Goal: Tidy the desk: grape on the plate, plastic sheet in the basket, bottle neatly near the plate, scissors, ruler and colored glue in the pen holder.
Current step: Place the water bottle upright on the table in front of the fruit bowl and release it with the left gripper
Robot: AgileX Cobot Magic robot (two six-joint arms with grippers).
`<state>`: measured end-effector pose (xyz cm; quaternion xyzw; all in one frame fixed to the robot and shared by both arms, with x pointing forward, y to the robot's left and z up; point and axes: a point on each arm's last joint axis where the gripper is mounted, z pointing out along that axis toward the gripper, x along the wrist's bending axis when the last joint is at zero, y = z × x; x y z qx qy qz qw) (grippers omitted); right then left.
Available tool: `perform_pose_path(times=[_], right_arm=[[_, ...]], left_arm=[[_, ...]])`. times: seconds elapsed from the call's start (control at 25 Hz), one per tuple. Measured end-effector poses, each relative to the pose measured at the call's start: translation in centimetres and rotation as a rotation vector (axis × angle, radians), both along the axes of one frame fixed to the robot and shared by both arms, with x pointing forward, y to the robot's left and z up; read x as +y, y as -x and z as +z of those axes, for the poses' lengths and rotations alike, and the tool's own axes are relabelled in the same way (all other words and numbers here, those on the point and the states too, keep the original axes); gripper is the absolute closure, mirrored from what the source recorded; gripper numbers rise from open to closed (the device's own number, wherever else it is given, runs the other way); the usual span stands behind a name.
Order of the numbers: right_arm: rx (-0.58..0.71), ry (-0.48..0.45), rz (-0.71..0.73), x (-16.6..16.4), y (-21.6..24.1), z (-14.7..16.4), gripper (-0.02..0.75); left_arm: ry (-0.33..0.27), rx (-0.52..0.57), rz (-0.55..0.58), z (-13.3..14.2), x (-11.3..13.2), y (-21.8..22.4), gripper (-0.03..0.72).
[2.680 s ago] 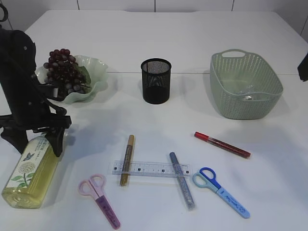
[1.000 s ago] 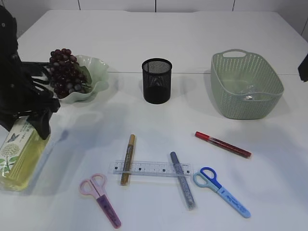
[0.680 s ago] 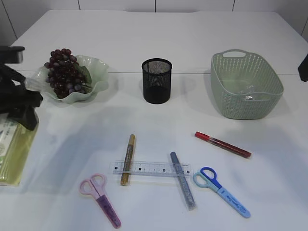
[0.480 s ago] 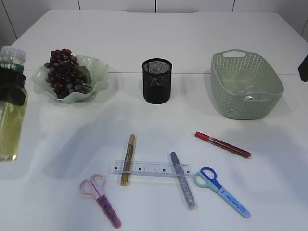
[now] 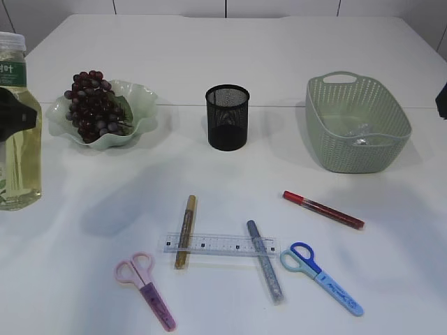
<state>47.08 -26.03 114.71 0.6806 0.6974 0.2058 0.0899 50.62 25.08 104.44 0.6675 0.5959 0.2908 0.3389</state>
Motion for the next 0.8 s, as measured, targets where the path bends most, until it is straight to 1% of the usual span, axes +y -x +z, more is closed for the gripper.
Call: perform_pose_path(times=[0.08,0.28,0.36,0.48,0.6,0.72,0.8], right_arm=[[0.0,0.002,0.0,0.0,0.0,0.0,0.225],[-0.003,0.025,-0.003,-0.2,0.0,0.0,0.225],[-0.006,0.045,-0.005,-0.4,0.0,0.0,0.225],[-0.01,0.075,-0.009,-0.7,-0.1,0.0,0.225],[-0.013,0.096,-0.009,-0.8,-0.1,-0.1,0.225],[-0.015,0.115,-0.004,-1.0,-0.1,-0.1,0.225],[-0.017,0.127,0.001,-1.0,-0.1,-0.1,0.225]], left_arm=[[0.011,-0.05,-0.026,-0.7,-0.1,0.1,0.26],[0.08,-0.22,-0.053,-1.2,0.1,0.1,0.26],[0.106,-0.293,-0.049,-1.5,0.6,-0.1,0.26],[0.142,-0.368,-0.046,-2.4,1.2,-0.5,0.26],[0.187,-0.431,-0.047,-3.6,1.2,-0.9,0.26],[0.226,-0.52,-0.047,-4.6,1.1,-1.0,0.26],[0.242,-0.582,-0.035,-5.0,1.2,-1.1,0.26]])
